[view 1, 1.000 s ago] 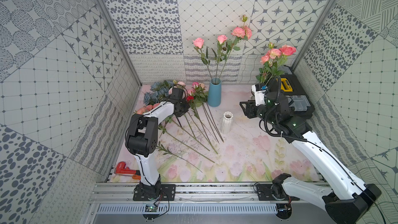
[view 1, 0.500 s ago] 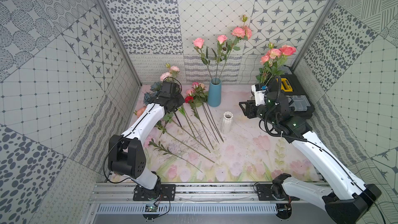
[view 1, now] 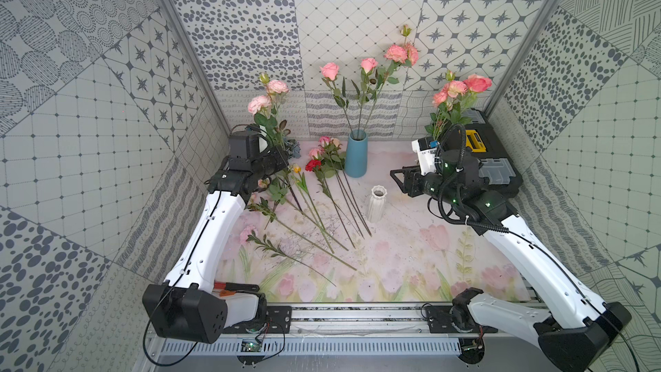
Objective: Place the pink flowers into the vase
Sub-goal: Pick up the flower at the center of the board.
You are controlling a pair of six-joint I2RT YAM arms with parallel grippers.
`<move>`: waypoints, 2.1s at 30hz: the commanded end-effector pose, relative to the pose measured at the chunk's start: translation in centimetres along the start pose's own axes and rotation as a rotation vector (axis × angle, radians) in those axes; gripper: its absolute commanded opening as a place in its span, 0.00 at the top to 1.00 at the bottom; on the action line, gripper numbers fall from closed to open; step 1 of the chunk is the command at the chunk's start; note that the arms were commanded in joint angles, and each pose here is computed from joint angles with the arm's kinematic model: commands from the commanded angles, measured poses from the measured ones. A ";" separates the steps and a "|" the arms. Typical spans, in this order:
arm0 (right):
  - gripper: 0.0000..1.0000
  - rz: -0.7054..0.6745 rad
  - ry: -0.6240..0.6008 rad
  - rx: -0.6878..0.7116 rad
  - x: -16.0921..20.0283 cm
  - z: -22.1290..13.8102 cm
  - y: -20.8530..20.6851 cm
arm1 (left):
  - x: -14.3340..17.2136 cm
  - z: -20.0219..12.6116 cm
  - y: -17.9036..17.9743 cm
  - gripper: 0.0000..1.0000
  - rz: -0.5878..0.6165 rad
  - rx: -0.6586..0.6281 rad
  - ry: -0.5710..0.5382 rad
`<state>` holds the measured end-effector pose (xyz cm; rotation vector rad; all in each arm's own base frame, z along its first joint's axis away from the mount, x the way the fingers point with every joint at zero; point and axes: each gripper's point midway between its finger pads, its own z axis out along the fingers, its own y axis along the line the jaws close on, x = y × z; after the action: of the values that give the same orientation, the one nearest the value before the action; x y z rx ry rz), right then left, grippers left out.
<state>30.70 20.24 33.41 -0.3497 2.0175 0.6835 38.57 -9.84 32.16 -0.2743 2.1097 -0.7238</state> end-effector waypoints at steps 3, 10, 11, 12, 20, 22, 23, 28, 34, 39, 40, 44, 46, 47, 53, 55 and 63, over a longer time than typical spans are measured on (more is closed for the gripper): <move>0.50 -0.032 -0.016 -0.137 -1.8 0.3 3.1 | 0.1 -2.0 -7.1 1.00 0.134 0.444 0.030; 0.50 -0.043 0.041 -0.220 -1.6 1.6 5.4 | 1.0 -2.7 -9.3 1.00 0.129 0.621 0.079; 0.50 -0.044 0.049 -0.228 -1.5 1.9 5.7 | 1.2 -2.7 -9.3 1.00 0.131 0.628 0.088; 0.50 -0.045 0.054 -0.238 -1.5 2.2 6.0 | 1.4 -2.6 -9.3 1.00 0.132 0.632 0.095; 0.50 -0.057 0.083 -0.302 -1.4 4.3 8.5 | 2.3 -2.3 -8.4 1.00 0.140 0.598 0.106; 0.50 -0.065 0.088 -0.321 -1.4 4.7 9.3 | 2.4 -2.1 -8.1 1.00 0.138 0.579 0.117; 0.50 -0.070 0.089 -0.333 -1.4 5.1 9.7 | 2.5 -2.1 -8.0 1.00 0.138 0.577 0.118; 0.51 -0.081 0.104 -0.395 -1.1 6.6 12.0 | 2.6 -2.2 -8.2 1.00 0.135 0.590 0.118; 0.51 -0.077 0.108 -0.442 -0.9 8.5 13.8 | 2.7 -2.1 -8.3 1.00 0.125 0.607 0.127; 0.52 -0.067 0.111 -0.458 -0.9 9.7 14.4 | 3.0 -0.7 -7.3 1.00 0.088 0.558 0.164; 0.52 -0.065 0.115 -0.457 -0.8 9.9 14.4 | 3.1 -0.6 -7.3 1.00 0.085 0.557 0.169; 0.52 -0.061 0.117 -0.468 -0.6 10.5 14.7 | 3.4 -0.3 -7.6 1.00 0.080 0.562 0.172; 0.52 -0.059 0.121 -0.476 -0.4 10.7 14.9 | 3.7 -0.1 -7.7 1.00 0.080 0.565 0.180; 0.52 -0.058 0.123 -0.482 -0.3 10.8 15.0 | 3.8 0.0 -7.8 1.00 0.082 0.563 0.183; 0.52 -0.053 0.133 -0.524 0.0 11.3 16.1 | 4.5 0.3 -8.0 1.00 0.091 0.559 0.201; 0.52 -0.050 0.137 -0.538 0.1 11.6 16.4 | 4.6 0.3 -8.1 1.00 0.092 0.559 0.204; 0.53 -0.043 0.147 -0.588 0.2 12.7 18.2 | 4.6 0.1 -8.2 1.00 0.099 0.563 0.201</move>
<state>30.38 41.27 32.05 -0.7969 1.9827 1.1992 35.46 -18.24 32.73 0.1593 2.0331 -1.2964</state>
